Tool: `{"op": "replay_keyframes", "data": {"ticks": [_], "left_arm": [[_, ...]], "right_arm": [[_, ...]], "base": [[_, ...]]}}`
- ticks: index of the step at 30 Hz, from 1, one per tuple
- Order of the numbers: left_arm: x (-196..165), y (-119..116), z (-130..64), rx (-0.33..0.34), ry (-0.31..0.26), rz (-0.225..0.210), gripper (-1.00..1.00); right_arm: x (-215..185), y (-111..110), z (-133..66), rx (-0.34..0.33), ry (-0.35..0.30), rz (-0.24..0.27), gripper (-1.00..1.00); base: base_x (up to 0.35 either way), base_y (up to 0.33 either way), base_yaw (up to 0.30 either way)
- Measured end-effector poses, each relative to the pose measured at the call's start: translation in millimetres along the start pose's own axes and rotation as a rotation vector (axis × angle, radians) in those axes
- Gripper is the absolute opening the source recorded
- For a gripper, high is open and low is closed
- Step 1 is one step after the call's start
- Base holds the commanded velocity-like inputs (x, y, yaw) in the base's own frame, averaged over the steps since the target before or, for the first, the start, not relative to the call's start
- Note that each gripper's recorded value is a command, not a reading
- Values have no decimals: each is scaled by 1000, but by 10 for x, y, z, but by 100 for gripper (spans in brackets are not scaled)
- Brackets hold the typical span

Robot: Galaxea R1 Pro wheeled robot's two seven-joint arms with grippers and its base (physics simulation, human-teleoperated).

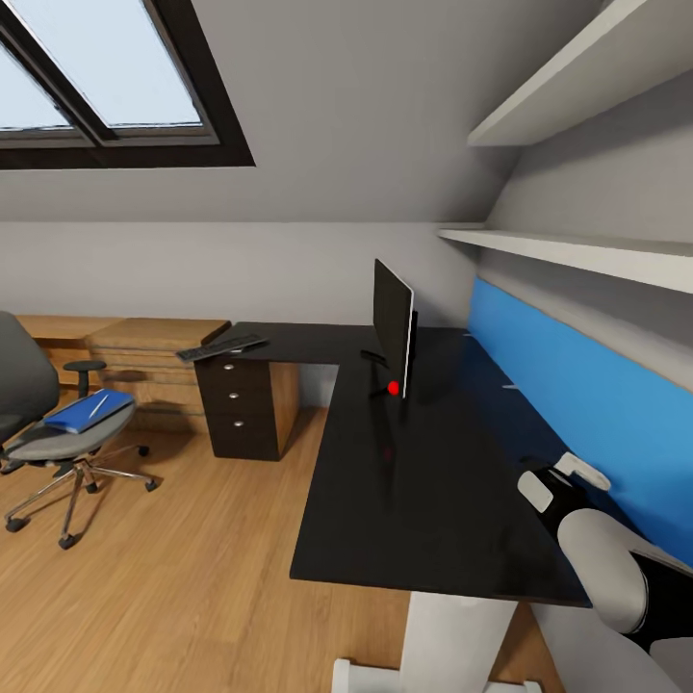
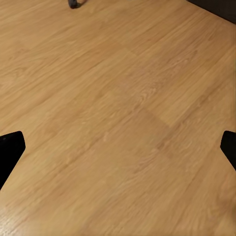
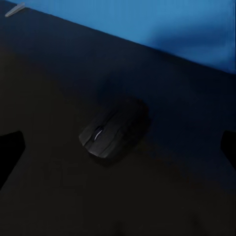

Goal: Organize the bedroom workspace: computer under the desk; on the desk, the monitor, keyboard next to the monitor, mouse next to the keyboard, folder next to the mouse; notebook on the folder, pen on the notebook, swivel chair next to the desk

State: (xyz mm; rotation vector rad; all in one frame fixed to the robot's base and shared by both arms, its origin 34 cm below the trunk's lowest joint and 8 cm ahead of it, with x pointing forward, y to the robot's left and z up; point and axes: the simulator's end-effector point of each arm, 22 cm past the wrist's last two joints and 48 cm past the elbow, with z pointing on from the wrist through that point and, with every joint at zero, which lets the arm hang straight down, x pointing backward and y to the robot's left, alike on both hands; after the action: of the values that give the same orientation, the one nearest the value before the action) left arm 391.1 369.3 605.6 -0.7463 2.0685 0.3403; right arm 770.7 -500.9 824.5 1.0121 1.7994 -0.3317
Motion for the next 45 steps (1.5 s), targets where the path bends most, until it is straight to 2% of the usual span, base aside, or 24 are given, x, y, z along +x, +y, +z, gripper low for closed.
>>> {"op": "replay_keyframes", "data": {"ticks": [5, 6, 12, 25, 45], "left_arm": [[0, -5, -3, 2, -1, 0, 100], [1, -7, -2, 2, -1, -1, 100], [-2, -6, 0, 2, -1, 0, 100], [-3, -5, 0, 2, -2, 0, 100], [29, -53, -19, 15, 4, 7, 100]], "right_arm": [[-5, -38, -2, 16, -5, 14, 100], [18, -50, -2, 22, 4, 37, 100], [67, -63, -3, 31, 24, 85, 100], [96, -321, -40, 156, 17, 195, 100], [100, -337, -58, 172, 16, 203, 100]], "base": [[198, 0, 0], [43, 0, 0], [17, 0, 0], [16, 0, 0], [149, 30, 0]]}}
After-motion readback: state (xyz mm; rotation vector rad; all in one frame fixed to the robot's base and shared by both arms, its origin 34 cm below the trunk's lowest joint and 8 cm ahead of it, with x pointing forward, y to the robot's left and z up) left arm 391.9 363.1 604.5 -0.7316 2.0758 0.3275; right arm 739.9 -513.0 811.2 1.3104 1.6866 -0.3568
